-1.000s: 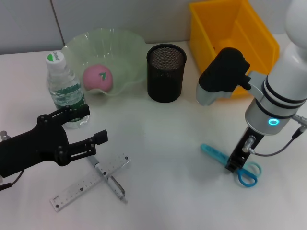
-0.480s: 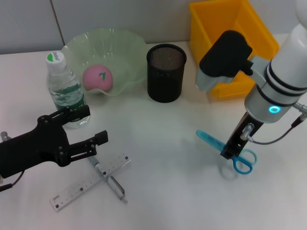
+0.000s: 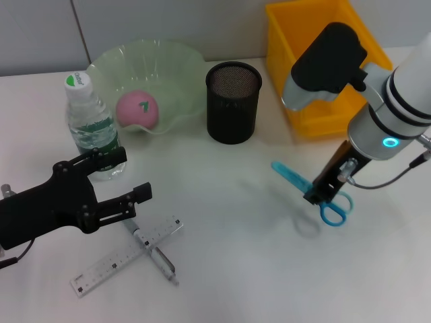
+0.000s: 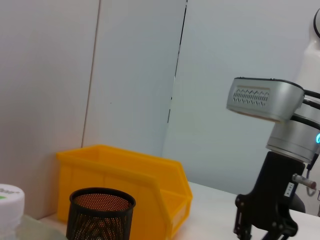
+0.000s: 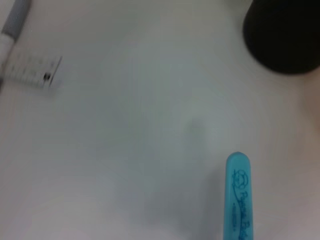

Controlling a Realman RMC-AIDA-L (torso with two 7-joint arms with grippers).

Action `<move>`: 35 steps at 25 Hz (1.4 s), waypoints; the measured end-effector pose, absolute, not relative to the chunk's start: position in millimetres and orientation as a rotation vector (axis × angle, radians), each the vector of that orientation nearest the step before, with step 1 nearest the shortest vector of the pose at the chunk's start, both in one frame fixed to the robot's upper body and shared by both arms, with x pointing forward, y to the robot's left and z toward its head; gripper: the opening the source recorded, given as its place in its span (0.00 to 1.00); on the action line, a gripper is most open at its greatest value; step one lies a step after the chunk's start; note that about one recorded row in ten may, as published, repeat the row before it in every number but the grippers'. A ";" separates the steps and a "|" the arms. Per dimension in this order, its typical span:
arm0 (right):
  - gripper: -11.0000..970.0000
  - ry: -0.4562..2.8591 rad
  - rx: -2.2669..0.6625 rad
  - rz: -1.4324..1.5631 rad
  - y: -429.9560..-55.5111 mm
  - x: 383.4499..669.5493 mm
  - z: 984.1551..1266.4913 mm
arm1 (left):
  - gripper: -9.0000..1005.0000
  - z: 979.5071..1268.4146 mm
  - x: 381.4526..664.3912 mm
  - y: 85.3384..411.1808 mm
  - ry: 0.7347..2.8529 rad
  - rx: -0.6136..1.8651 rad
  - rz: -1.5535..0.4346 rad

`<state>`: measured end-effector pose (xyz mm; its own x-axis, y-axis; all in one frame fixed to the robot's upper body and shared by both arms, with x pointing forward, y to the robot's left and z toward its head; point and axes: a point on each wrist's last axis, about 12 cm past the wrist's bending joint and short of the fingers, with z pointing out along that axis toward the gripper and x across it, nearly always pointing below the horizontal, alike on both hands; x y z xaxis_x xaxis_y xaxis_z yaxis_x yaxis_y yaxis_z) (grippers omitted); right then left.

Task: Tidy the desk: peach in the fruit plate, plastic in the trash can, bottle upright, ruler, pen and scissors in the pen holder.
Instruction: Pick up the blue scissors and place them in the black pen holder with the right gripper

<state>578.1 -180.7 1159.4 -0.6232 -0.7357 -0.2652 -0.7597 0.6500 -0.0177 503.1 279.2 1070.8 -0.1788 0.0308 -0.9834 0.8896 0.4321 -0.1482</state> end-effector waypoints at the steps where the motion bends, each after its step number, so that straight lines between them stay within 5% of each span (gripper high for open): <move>1: 0.25 2.608 -1.203 0.151 -181.1 578.6 1160.1 | 0.84 1070.8 503.1 279.0 1.559 0.837 -0.954; 21: 0.25 2.092 -0.929 0.658 -213.8 593.5 1207.7 | 0.84 1070.7 502.7 277.6 1.559 0.836 -0.967; 35: 0.25 1.731 -0.672 0.879 -243.6 604.1 1200.8 | 0.84 1070.3 502.6 277.9 1.557 0.827 -0.967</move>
